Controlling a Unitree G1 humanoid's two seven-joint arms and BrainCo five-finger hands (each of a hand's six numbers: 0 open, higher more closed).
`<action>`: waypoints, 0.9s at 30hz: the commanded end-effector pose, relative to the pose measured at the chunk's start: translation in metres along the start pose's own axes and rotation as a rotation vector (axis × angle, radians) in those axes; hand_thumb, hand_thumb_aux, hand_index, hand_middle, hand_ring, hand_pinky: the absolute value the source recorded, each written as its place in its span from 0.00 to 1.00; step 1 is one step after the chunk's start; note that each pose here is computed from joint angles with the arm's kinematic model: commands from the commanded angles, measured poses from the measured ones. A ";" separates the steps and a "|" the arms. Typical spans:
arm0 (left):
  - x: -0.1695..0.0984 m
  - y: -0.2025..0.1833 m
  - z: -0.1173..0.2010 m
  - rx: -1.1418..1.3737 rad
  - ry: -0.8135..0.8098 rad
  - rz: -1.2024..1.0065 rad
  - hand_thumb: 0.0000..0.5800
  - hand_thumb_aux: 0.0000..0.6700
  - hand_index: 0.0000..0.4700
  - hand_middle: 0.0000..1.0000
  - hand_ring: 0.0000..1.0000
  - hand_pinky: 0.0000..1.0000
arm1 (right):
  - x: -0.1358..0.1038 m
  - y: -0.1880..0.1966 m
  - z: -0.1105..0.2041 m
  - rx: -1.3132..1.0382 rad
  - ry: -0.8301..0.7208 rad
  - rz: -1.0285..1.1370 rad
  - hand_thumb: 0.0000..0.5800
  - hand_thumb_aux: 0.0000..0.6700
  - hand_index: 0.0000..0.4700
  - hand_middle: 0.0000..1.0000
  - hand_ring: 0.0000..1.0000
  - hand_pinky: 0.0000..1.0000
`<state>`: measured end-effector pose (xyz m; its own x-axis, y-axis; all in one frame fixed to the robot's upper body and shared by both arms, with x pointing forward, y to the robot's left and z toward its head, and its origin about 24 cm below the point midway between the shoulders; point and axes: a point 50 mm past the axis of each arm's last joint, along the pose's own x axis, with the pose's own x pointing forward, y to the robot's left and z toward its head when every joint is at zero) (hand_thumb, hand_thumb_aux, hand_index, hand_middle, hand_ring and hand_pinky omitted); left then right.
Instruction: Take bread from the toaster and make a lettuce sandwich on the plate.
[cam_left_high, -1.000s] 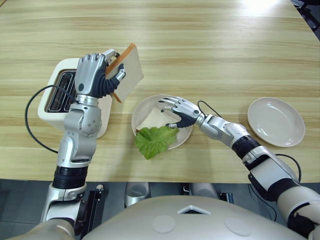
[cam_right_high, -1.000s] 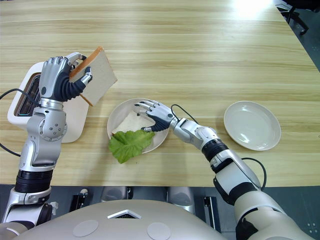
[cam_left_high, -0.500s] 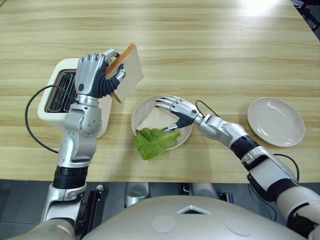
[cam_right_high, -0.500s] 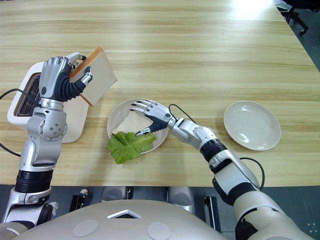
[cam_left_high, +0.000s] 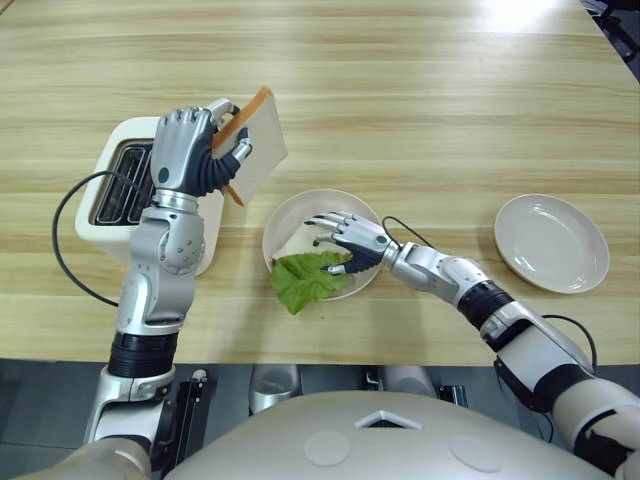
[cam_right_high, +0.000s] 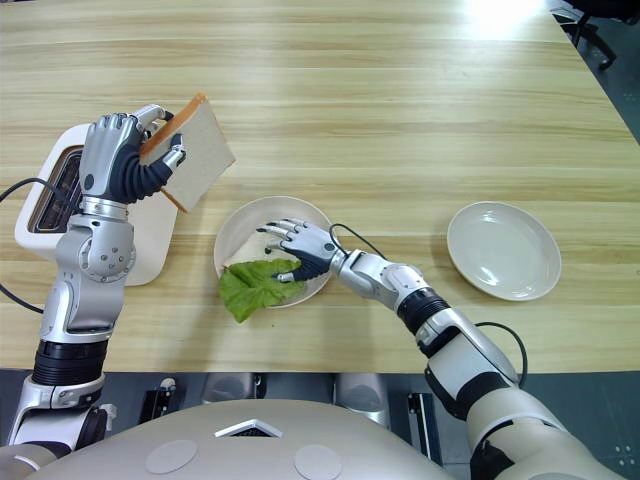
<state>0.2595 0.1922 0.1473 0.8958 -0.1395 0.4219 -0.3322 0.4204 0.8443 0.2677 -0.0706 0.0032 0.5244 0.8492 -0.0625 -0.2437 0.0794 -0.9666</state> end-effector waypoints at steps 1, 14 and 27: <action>0.000 -0.005 -0.001 0.016 0.006 -0.026 1.00 0.99 0.97 1.00 1.00 1.00 | -0.003 0.016 0.007 0.008 -0.016 0.070 0.93 0.73 0.72 0.00 0.00 0.00; -0.001 -0.009 -0.004 0.014 0.016 -0.043 1.00 0.93 0.91 1.00 1.00 1.00 | -0.001 0.019 0.011 0.009 -0.026 0.079 0.94 0.75 0.73 0.00 0.00 0.00; 0.000 -0.011 -0.005 0.017 0.020 -0.049 0.98 0.86 0.84 1.00 1.00 1.00 | 0.002 -0.001 0.002 -0.014 0.000 0.006 1.00 1.00 0.98 0.00 0.00 0.00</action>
<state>0.2622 0.1901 0.1393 0.9097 -0.1454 0.3889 -0.3017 0.4121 0.8598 0.2642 -0.0617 0.0064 0.5045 0.8626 -0.0369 -0.2358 0.0965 -0.9670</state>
